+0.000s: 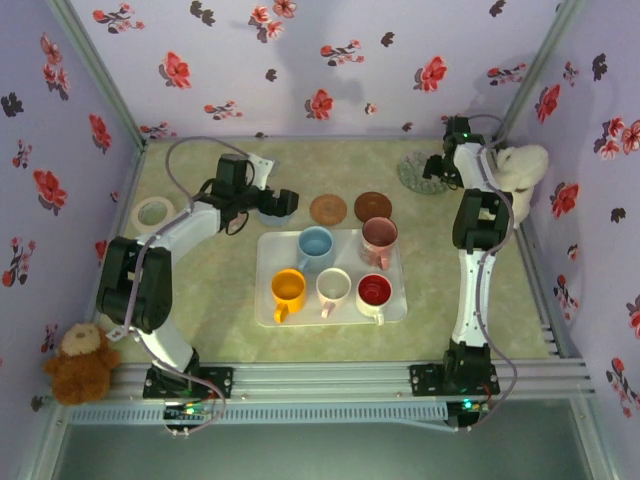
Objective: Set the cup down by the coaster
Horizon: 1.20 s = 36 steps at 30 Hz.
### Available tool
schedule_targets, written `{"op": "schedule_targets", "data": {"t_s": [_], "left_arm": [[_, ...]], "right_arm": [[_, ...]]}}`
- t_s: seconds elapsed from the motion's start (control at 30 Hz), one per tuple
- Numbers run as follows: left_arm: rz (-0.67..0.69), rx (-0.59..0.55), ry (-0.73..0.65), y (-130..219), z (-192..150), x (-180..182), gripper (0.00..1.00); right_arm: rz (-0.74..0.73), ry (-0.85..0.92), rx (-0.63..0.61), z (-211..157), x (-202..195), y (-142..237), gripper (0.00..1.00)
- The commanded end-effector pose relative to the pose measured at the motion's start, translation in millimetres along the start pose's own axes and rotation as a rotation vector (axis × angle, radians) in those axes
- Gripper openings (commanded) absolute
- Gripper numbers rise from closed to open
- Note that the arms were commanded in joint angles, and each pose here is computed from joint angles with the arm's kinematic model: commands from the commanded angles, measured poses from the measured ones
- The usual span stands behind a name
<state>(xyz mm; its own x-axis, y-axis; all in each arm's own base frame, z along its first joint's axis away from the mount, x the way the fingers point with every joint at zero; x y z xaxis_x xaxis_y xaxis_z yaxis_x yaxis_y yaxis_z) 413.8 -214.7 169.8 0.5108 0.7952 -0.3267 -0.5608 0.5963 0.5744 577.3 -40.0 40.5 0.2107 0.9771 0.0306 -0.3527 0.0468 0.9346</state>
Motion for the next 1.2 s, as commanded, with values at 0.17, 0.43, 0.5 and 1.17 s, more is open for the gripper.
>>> {"op": "schedule_targets", "data": {"t_s": [0.17, 0.43, 0.5, 1.17], "left_arm": [[-0.001, -0.011, -0.001, -2.1, 8.7, -3.1, 0.99], [0.007, -0.001, 0.001, -1.4, 7.2, -2.1, 0.99], [0.006, 0.0, 0.003, -1.4, 7.1, -2.6, 0.99], [-0.003, 0.0, 0.014, 0.3, 11.9, -10.0, 0.99]], "right_arm": [[-0.024, 0.041, 0.138, -37.0, 7.3, -38.7, 0.6], [-0.036, 0.046, 0.133, -35.0, 6.3, -30.5, 0.4], [-0.037, 0.045, 0.125, -32.9, 6.3, -25.9, 0.36], [0.222, 0.025, 0.123, -55.1, 40.2, 35.2, 0.06]]}}
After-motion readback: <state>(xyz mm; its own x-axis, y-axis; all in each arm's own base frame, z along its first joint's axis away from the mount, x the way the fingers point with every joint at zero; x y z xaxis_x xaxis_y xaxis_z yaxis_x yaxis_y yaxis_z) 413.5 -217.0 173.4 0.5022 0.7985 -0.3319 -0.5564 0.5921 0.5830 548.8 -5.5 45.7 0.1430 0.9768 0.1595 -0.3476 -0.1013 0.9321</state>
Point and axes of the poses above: each hand's point on the last joint's axis, 136 mm out from that joint toward the fingers, its own y axis back along the fingers, its own x axis along the line the jaws close on, z = x × y, the point moved 2 cm from there along y, back along the fingers, and after that the axes turned 4 degrees about y, right-handed, at the moved point
